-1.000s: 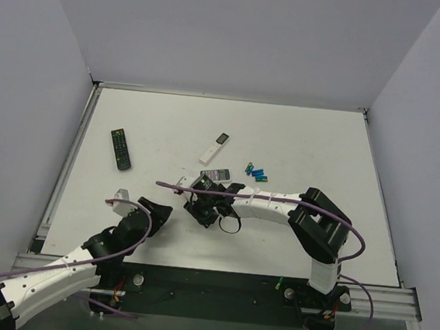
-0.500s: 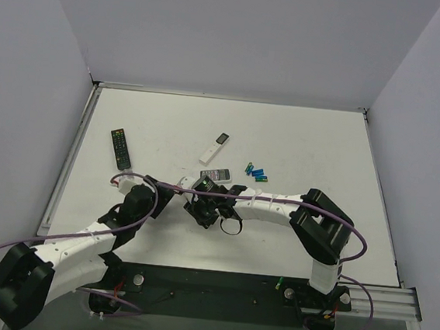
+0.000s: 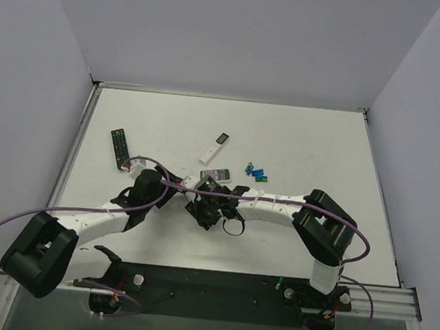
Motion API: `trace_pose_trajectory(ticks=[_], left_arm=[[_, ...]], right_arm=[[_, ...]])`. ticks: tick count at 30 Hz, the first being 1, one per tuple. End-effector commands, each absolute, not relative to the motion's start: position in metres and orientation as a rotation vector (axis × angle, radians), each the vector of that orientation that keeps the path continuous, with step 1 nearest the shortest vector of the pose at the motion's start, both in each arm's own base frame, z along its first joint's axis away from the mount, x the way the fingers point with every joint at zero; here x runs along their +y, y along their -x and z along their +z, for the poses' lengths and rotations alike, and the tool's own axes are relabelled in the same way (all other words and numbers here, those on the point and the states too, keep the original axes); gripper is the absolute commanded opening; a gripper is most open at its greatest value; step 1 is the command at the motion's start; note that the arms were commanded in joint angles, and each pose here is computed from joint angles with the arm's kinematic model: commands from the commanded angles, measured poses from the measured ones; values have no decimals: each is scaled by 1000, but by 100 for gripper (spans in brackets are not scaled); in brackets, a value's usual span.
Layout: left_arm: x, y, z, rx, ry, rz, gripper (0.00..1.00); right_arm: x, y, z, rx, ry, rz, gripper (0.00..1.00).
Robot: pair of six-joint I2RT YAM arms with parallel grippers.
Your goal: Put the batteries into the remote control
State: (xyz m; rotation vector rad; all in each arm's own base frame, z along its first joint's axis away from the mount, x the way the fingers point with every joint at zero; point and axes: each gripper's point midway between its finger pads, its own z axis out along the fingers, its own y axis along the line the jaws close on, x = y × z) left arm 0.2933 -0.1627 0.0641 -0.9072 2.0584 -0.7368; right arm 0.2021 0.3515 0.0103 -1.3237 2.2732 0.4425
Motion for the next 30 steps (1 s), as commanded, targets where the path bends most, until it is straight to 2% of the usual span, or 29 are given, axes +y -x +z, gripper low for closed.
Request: trace_pose_trajectory(ticks=[1,5,11,22,26,30], left_arm=[[-191,-301,85,2083,778,-849,78],[-195,-302,83,2106,751,-850,78],[-197,-301,76,2160,721,-814,78],[-199,-295,57,2305,630,-663,73],[-202,-293,57,2324,577,-595,66],[-204,-283,55,2380,509,-483,53]], right_arm=[[348,-192,10,2271,1359,453,38],[351,-195,14,2256,1320,476,47],[344,-206,28,2244,1182,507,54],[317,-224,80,2125,913,543,56],[309,-227,83,2110,864,553,56],[307,-230,87,2103,825,564,56]])
